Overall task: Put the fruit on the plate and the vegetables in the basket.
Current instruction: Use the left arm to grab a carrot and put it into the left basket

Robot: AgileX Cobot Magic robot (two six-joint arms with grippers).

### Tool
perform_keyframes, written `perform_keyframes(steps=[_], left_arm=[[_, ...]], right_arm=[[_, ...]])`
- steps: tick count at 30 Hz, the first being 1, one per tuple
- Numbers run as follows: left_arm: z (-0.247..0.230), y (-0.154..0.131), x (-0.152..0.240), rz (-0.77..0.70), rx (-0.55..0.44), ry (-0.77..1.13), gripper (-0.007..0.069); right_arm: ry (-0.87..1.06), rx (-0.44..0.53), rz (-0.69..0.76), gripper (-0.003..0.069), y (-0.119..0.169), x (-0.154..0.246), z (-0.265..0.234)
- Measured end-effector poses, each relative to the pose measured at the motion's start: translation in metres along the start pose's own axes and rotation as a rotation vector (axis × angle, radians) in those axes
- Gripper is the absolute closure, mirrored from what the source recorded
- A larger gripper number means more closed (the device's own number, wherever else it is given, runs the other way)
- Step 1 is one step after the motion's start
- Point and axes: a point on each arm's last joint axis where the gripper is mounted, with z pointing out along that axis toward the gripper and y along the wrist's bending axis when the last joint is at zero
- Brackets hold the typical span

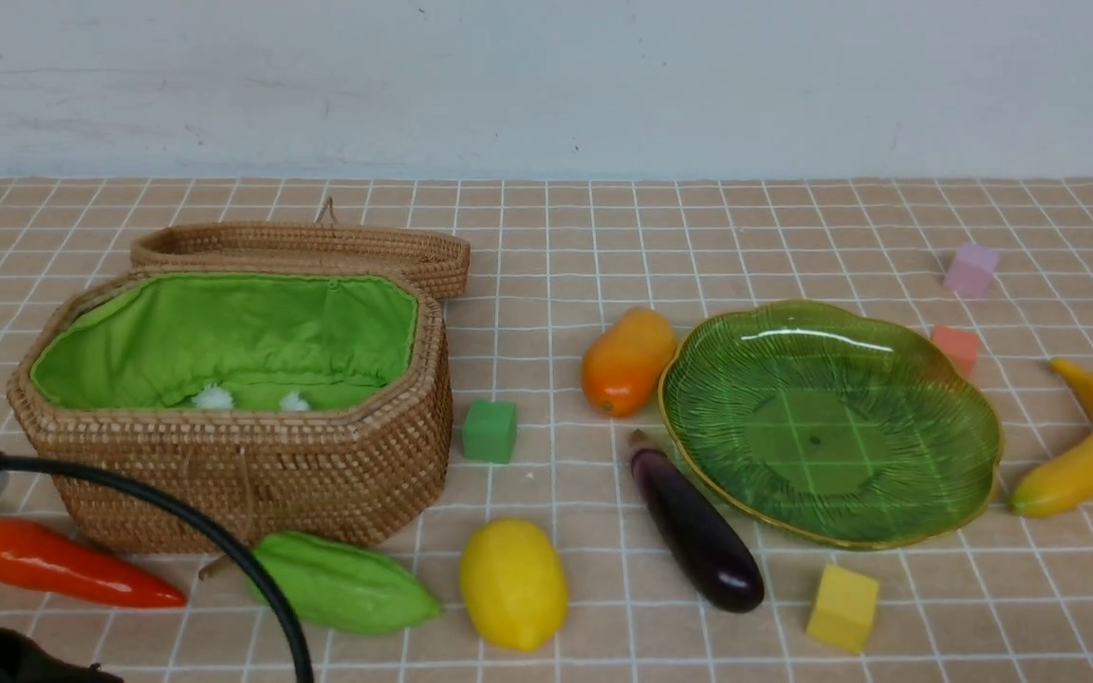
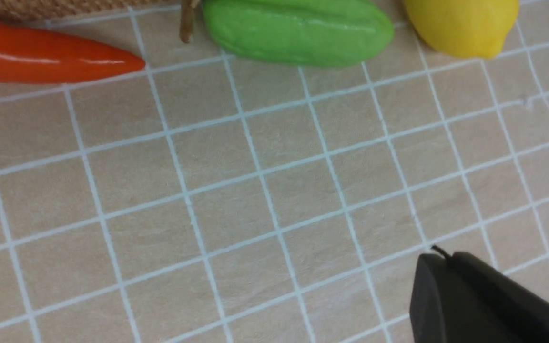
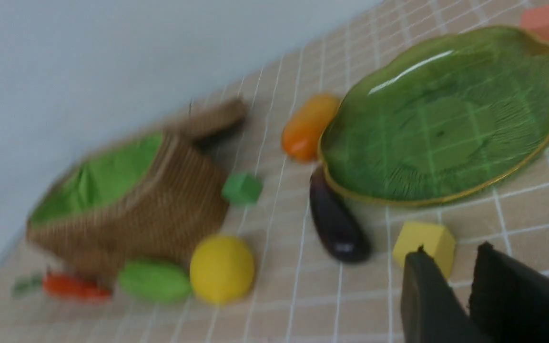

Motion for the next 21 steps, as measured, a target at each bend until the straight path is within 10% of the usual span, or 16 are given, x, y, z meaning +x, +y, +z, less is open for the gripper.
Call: perform_keyframes(steps=[7,13,21], left_arm=[[0.015,0.011,-0.034,0.321,-0.038,0.094,0.0638],[0.023,0.025,-0.039,0.725,-0.102,0.189,0.0638],[0.038,0.070,-0.042,0.779,-0.309,0.310,0.0617]], right_arm=[[0.354,-0.185,-0.487,0.0523,0.046,-0.045,-0.013],[0.370,-0.210,-0.593,0.0523,0.050,-0.052,-0.009],[0.367,-0.215,-0.604,0.0518,0.050,-0.052,-0.009]])
